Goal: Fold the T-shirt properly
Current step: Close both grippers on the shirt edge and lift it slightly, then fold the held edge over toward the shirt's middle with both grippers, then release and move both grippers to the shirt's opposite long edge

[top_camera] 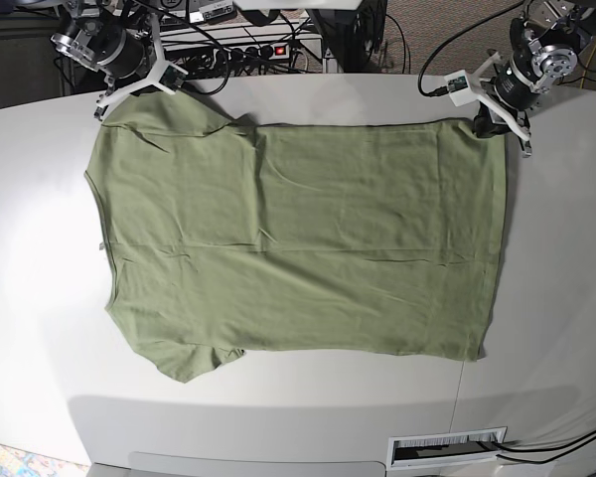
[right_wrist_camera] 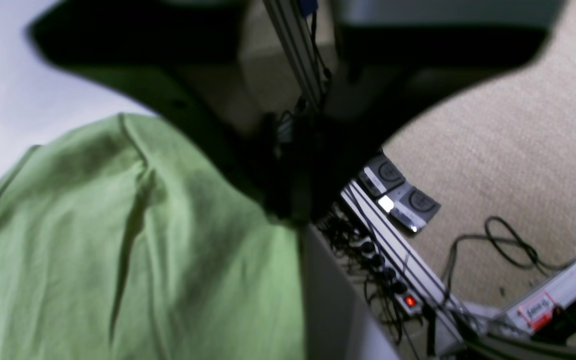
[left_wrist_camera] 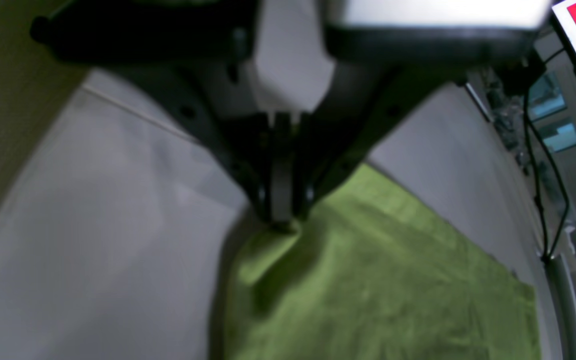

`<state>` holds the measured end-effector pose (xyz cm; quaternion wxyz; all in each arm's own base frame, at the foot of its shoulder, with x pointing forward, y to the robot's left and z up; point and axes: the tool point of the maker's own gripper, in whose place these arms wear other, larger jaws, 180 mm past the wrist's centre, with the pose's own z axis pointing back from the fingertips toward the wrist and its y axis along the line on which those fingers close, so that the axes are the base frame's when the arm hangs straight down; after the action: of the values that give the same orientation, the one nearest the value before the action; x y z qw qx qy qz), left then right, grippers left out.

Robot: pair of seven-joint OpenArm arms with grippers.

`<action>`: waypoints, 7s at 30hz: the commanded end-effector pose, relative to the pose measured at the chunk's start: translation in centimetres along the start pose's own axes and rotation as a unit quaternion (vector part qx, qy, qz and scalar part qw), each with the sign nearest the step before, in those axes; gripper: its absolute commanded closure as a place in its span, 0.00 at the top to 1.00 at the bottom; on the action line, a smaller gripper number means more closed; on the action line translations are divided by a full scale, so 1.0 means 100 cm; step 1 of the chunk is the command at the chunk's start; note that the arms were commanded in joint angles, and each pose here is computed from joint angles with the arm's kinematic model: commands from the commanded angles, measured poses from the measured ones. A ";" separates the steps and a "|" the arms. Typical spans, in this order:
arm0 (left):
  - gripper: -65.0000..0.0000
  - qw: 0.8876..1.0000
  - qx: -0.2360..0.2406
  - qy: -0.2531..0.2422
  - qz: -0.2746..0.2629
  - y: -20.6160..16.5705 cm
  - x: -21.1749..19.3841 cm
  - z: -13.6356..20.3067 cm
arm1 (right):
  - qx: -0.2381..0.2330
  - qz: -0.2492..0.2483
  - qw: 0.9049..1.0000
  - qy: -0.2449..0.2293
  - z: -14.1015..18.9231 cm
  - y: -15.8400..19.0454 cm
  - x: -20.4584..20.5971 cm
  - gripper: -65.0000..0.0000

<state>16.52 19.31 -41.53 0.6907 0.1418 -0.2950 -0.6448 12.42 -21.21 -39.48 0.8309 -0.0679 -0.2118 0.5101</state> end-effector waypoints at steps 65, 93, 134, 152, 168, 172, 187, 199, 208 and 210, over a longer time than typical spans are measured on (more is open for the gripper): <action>0.00 0.969 0.240 -0.003 0.054 0.139 -0.022 -0.022 | -0.213 -0.154 0.955 -0.139 0.004 -0.156 0.079 0.00; 0.24 0.967 0.232 -0.023 0.107 0.134 -0.007 -0.036 | -0.224 -0.184 0.941 -0.177 -0.002 -0.192 0.093 0.27; 0.00 0.970 -0.216 -0.030 0.110 0.008 -0.017 -0.019 | -0.025 -0.102 0.979 0.172 -0.016 -0.068 -0.058 0.00; 0.00 0.985 -0.158 -0.061 0.033 0.017 0.018 0.012 | -0.079 -0.092 0.988 0.092 0.027 -0.081 -0.032 0.00; 0.06 0.988 0.054 -0.067 0.127 0.162 0.004 -0.005 | -0.126 -0.139 0.982 -0.004 0.046 -0.115 -0.003 0.00; 0.27 0.981 0.038 -0.067 0.178 0.175 -0.018 -0.029 | -0.138 -0.138 0.981 -0.014 0.047 -0.126 0.003 0.00; 0.42 0.912 -0.019 -0.078 0.402 0.209 -0.083 -0.055 | -0.144 -0.137 0.980 -0.020 0.048 -0.130 0.006 0.20; 0.42 0.869 -0.090 -0.108 0.473 0.184 -0.062 -0.071 | -0.144 -0.137 0.980 -0.019 0.048 -0.130 0.005 0.20; 0.37 0.865 -0.101 -0.122 0.476 0.179 -0.045 -0.080 | -0.144 -0.137 0.980 -0.020 0.048 -0.130 0.006 0.20; 0.25 0.865 -0.101 -0.123 0.476 0.180 -0.045 -0.080 | -0.144 -0.137 0.980 -0.020 0.048 -0.130 0.006 0.20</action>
<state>34.53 23.80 -40.15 0.8888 -0.1736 -0.3212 -0.2769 20.67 -27.30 -31.68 0.8778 -0.1394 -0.2919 0.3533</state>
